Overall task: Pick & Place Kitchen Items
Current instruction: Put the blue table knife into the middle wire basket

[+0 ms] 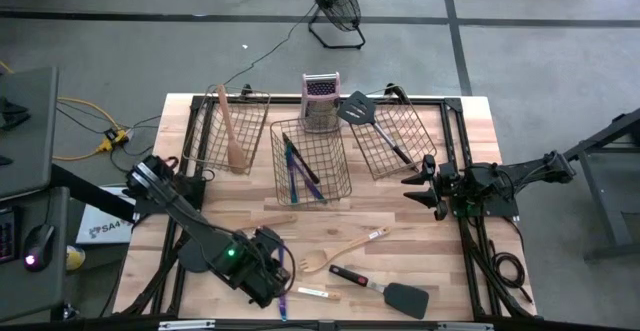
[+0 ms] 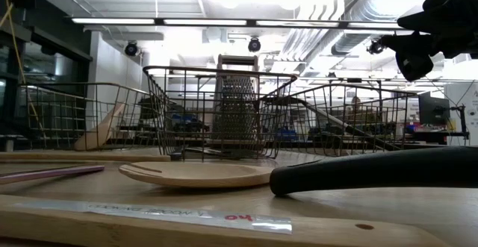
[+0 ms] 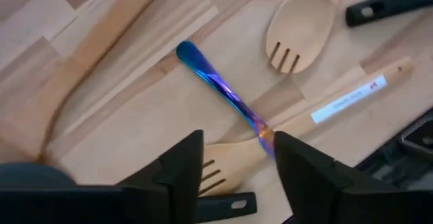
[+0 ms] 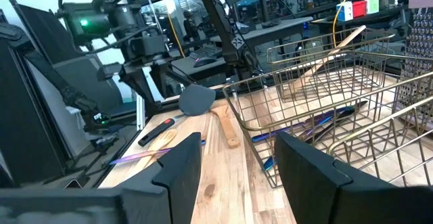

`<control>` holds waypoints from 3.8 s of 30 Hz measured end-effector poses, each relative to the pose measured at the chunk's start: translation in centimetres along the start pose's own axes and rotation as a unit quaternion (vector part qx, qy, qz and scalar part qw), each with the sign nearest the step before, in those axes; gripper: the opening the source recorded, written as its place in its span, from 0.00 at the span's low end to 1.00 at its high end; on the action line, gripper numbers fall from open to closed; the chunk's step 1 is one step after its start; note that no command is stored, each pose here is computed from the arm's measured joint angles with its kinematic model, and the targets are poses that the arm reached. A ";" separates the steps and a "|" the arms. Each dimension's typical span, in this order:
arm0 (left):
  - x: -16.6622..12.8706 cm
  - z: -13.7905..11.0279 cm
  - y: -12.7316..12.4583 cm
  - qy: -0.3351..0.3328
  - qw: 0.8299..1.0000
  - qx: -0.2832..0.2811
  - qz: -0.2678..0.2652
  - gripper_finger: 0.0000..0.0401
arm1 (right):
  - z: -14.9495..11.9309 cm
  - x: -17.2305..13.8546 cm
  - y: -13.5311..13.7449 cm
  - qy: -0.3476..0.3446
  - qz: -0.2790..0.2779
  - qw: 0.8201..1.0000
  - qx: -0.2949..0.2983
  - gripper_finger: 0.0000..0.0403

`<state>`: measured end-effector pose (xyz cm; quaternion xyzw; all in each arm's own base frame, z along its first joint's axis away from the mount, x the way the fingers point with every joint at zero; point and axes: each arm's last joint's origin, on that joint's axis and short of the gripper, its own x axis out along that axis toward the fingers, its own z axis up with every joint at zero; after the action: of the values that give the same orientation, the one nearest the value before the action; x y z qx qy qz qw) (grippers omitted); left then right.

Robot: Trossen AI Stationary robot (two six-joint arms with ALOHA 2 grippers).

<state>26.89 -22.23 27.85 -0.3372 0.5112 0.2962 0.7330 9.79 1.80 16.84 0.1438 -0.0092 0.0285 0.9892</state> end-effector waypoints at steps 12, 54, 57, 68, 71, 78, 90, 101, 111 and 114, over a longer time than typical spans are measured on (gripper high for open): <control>3.4 -1.1 -1.2 0.005 0.997 -0.070 0.030 0.52 | 0.0 0.0 0.0 0.000 0.000 1.000 0.000 0.45; 12.7 1.3 -3.0 0.099 0.946 -0.288 0.114 0.52 | -0.2 0.1 0.0 0.012 -0.003 1.000 -0.002 0.45; 13.3 1.3 -3.4 0.112 0.944 -0.293 0.106 0.52 | -0.2 0.1 0.0 0.011 -0.004 1.000 -0.002 0.45; 13.8 1.4 -3.5 0.136 0.939 -0.296 0.110 0.46 | -0.3 0.2 0.0 0.015 -0.004 1.000 -0.003 0.45; 13.9 1.3 -3.6 0.139 0.939 -0.296 0.109 0.38 | -0.3 0.2 0.0 0.015 -0.005 1.000 -0.003 0.45; 13.9 1.3 -3.6 0.145 0.938 -0.295 0.107 0.19 | -0.3 0.2 0.0 0.015 -0.005 1.000 -0.003 0.45; 13.9 1.2 -3.5 0.164 0.946 -0.256 0.113 0.06 | -0.3 0.2 0.0 0.015 -0.005 1.000 -0.003 0.45; 13.7 1.2 -3.6 0.167 0.953 -0.227 0.113 0.06 | -0.3 0.2 0.0 0.016 -0.005 1.000 -0.003 0.45; 12.5 1.4 -3.9 0.166 0.956 -0.205 0.128 0.06 | -0.3 0.2 0.0 0.015 -0.005 1.000 -0.003 0.45; 12.1 1.6 -4.1 0.165 0.957 -0.205 0.124 0.06 | -0.3 0.2 0.0 0.015 -0.005 1.000 -0.003 0.45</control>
<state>34.64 -22.37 17.52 -0.4580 0.5913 0.4233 0.5113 9.98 1.84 16.57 0.1405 0.0066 0.0260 0.9897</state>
